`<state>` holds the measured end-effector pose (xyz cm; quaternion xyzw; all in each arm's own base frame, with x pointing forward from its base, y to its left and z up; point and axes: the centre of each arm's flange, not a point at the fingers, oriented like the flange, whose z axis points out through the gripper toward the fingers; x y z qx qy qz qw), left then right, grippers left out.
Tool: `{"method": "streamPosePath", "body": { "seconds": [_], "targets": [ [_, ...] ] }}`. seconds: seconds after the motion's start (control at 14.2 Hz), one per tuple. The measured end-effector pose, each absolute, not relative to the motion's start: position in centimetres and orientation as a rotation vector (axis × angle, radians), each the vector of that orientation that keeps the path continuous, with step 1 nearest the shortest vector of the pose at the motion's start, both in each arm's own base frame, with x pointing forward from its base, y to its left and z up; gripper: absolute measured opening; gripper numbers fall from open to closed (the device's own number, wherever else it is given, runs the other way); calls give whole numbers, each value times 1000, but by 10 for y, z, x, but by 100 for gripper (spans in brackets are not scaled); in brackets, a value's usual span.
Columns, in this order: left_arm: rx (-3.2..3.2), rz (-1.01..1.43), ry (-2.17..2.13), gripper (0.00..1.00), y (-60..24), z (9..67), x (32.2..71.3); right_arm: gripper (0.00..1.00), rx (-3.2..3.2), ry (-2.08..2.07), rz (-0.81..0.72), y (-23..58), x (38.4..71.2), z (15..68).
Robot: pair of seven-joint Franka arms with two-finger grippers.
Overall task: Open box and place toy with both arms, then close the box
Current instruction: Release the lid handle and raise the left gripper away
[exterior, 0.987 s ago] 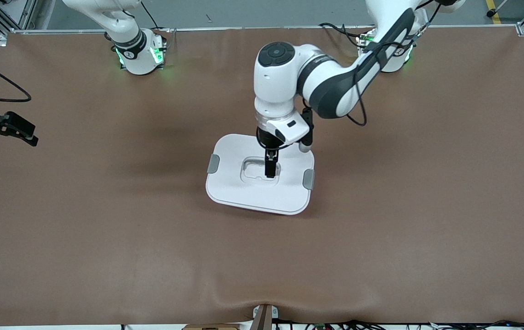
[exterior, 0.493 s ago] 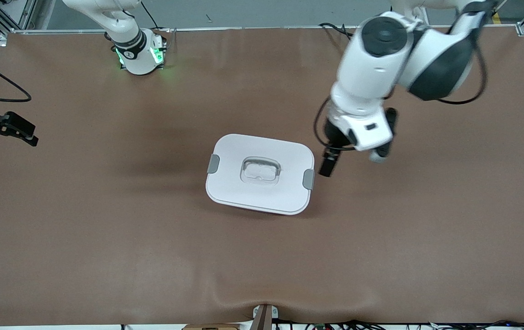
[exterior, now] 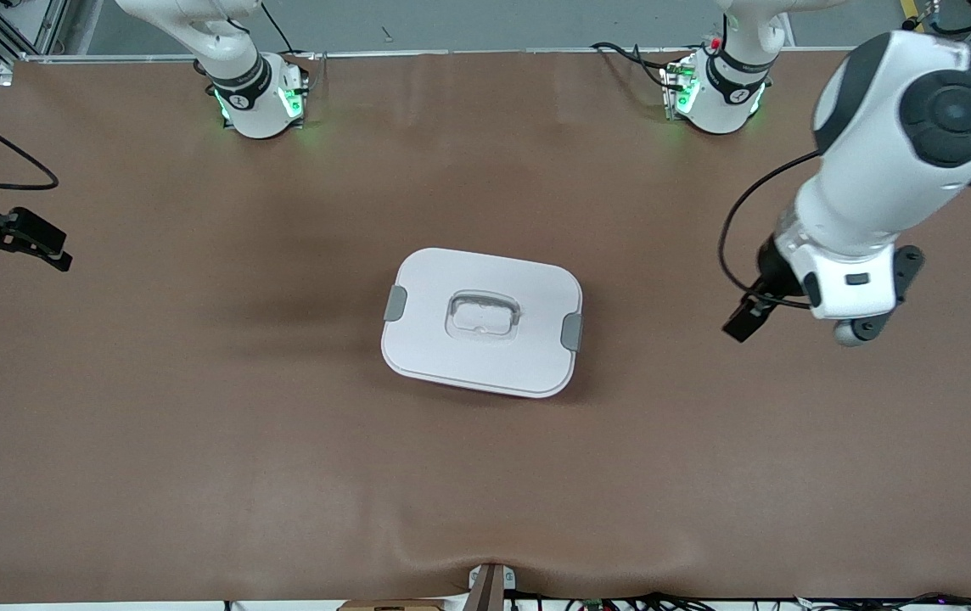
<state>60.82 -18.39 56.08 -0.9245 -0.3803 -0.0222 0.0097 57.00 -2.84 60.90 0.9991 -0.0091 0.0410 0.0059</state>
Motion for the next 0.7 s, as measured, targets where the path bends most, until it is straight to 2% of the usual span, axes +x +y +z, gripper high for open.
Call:
{"method": "streamPosePath", "body": {
  "seconds": [0.35, 0.7],
  "targets": [
    [-2970, -34, -700, 100, -106, 614, 583, 100, 3128, -29, 128, -28, 570, 609],
    [-3035, 80, -292, 100, -56, 650, 537, 100, 3128, -26, 127, -27, 570, 609]
  ]
}}
